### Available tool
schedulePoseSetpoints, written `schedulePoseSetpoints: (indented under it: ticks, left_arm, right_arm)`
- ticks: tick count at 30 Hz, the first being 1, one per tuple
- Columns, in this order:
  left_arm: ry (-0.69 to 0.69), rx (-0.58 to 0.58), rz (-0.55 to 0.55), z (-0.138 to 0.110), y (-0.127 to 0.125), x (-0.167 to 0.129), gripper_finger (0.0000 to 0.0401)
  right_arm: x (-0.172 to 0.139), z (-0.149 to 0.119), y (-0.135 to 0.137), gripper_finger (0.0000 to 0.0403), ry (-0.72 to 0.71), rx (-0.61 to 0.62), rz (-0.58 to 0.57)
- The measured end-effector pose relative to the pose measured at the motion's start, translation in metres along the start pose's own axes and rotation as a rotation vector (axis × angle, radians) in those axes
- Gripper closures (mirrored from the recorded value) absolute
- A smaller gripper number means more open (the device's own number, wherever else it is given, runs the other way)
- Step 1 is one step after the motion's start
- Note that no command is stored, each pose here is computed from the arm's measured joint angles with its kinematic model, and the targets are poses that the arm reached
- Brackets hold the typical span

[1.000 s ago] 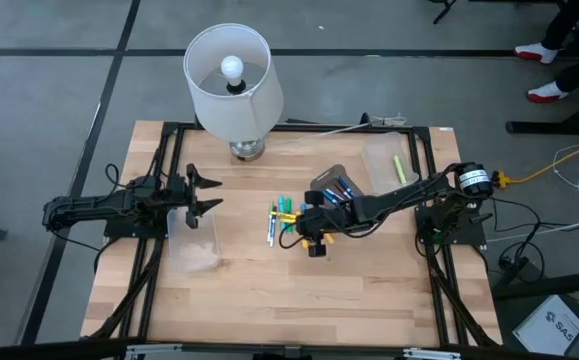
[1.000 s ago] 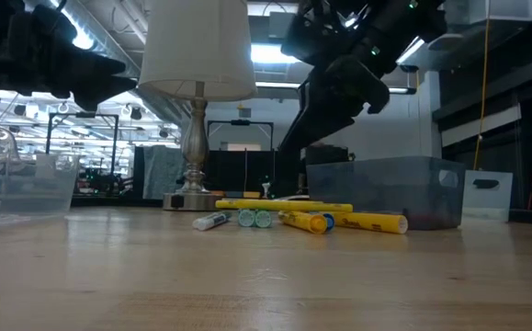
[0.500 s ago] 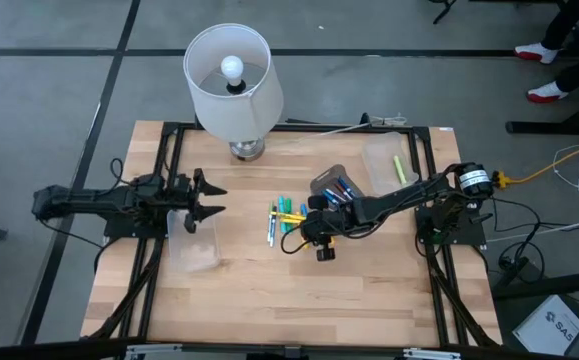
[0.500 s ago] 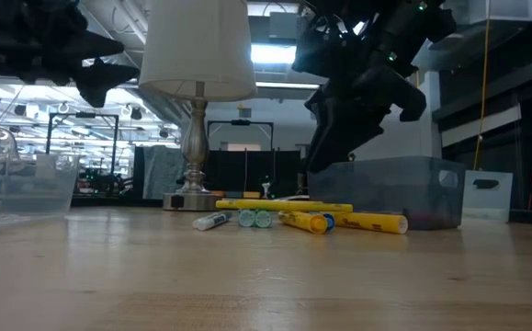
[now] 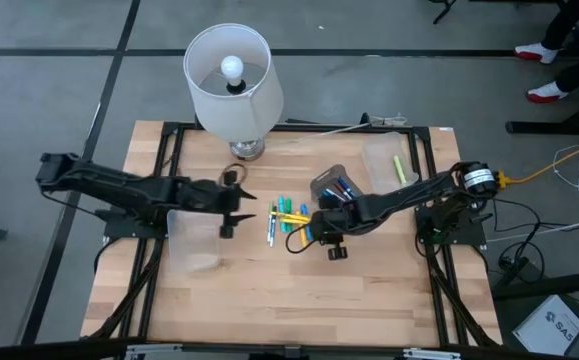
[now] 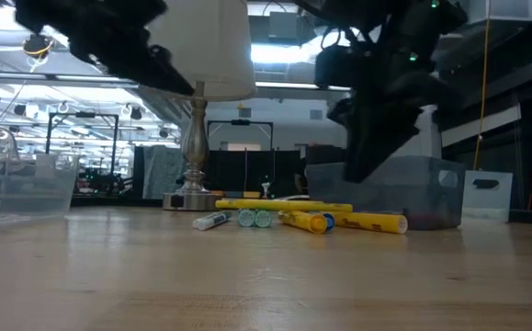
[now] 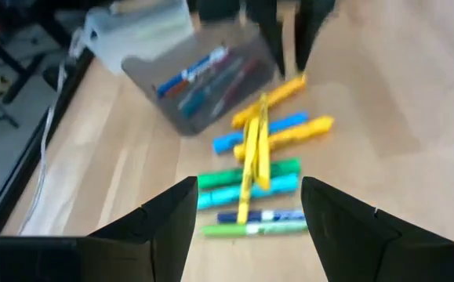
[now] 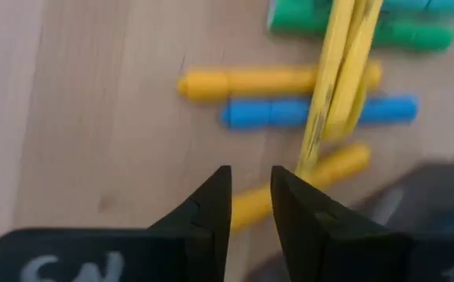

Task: Pick & Place Markers
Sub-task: Put the yellow pen into the left transparent bin

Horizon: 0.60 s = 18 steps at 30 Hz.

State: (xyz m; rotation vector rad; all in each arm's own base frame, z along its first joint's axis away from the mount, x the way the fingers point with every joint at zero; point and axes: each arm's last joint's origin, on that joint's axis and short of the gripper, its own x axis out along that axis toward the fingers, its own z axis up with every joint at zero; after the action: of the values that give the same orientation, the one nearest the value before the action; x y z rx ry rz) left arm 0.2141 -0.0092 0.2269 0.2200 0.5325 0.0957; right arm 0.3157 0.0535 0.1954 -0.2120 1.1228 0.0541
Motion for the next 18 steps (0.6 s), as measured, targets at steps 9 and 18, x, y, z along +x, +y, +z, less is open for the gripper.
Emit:
schedulePoseSetpoints:
  ticks: [9, 18]
  left_arm:
    - [0.154, 0.067, -0.012, 0.013, 0.010, 0.050, 0.0177]
    - [0.277, 0.135, -0.018, 0.024, 0.010, 0.099, 0.0177]
  right_arm:
    - [-0.033, -0.018, -0.004, 0.0312, 0.012, 0.038, 0.021]
    - [-0.054, -0.044, -0.006, 0.0312, -0.162, 0.110, 0.004]
